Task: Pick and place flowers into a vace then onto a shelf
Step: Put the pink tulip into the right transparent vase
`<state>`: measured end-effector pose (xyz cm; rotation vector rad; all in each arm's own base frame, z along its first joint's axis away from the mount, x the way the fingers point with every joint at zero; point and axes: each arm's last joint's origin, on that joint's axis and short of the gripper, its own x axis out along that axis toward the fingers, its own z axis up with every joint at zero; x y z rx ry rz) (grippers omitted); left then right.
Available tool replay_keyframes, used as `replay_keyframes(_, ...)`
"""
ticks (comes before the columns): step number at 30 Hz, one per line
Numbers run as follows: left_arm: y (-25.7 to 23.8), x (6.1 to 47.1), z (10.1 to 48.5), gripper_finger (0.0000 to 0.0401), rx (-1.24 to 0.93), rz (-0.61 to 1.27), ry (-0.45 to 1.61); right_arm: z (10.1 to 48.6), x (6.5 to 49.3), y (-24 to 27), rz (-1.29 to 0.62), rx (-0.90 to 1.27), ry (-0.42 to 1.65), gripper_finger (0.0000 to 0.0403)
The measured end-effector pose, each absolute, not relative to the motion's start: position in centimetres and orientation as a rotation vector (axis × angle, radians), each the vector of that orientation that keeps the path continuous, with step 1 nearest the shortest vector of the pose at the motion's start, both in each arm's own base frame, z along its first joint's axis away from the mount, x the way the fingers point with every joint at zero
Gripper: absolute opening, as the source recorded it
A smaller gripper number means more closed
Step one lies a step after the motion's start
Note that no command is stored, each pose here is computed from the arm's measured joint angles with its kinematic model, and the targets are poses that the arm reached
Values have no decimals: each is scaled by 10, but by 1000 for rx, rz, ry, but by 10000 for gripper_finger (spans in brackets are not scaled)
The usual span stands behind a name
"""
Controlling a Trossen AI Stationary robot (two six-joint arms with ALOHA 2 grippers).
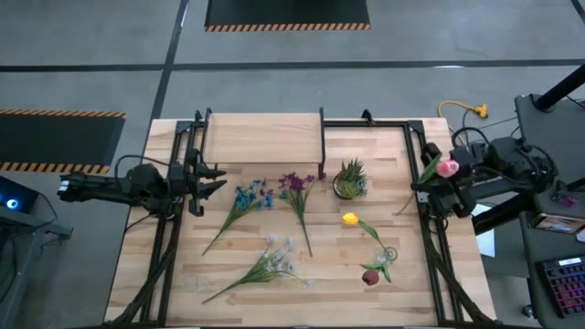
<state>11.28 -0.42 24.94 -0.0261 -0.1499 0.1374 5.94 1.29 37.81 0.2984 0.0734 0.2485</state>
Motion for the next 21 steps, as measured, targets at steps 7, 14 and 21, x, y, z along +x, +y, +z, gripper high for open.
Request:
replay_keyframes(7, -4, 113, 249, 97, -28, 146, -149, 369, 55, 11, 196, 370, 158, 9)
replay_keyframes(14, -4, 113, 249, 97, -47, 145, -151, 365, 59, 13, 212, 429, 188, 8)
replay_keyframes(21, -4, 113, 249, 97, -47, 145, -151, 379, 71, 26, 397, 345, 67, 8)
